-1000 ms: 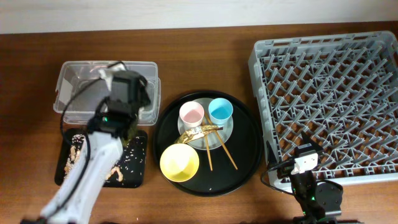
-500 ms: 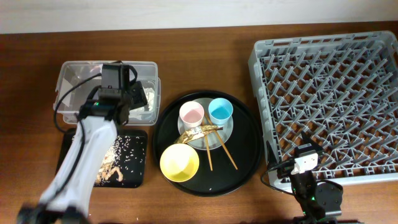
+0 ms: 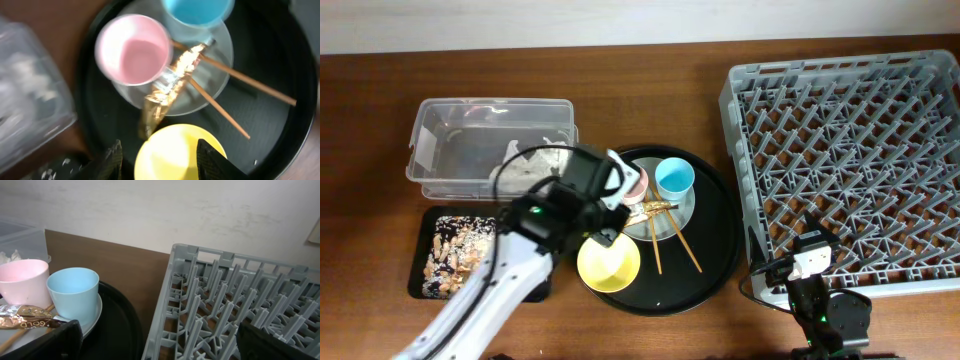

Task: Sort waste into correct bins and load items into the dishwasher rack
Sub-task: 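Grasp the gold snack wrapper on the plate with the left gripper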

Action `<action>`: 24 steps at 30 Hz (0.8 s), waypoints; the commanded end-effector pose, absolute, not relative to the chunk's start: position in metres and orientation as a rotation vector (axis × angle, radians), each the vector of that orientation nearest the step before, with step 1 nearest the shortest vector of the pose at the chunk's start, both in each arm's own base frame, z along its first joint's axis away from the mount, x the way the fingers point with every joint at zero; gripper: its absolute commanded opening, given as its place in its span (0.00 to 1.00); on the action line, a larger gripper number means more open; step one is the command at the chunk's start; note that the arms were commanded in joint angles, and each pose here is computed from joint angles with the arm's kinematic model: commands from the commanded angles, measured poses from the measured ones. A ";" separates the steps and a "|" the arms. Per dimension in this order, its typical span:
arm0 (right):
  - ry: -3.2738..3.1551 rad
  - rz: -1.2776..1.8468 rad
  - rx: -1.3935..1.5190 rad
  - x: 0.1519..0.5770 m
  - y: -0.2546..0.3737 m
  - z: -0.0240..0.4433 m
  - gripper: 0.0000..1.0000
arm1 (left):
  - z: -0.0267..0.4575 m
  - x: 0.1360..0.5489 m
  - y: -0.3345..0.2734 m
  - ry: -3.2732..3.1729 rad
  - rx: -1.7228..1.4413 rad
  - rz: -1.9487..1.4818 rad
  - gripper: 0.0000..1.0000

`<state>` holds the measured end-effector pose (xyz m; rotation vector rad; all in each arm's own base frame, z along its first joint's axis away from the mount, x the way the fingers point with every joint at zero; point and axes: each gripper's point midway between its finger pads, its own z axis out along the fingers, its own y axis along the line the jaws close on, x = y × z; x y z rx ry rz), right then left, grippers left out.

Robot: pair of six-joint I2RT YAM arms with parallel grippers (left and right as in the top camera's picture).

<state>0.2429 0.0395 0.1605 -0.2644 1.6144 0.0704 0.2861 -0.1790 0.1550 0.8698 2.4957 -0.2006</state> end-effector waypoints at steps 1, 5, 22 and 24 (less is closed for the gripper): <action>1.623 0.079 -0.254 0.243 0.040 0.158 0.99 | 0.128 0.284 -0.188 2.479 1.068 -0.159 0.47; 1.623 0.079 -0.254 0.243 0.040 0.158 0.99 | 0.100 0.281 -0.191 2.559 1.114 -0.151 0.47; 1.622 0.079 -0.254 0.243 0.040 0.158 0.99 | 0.040 0.306 -0.206 2.591 1.145 -0.080 0.54; 1.623 0.079 -0.254 0.243 0.040 0.158 0.99 | 0.038 0.313 -0.204 2.580 1.133 -0.044 0.55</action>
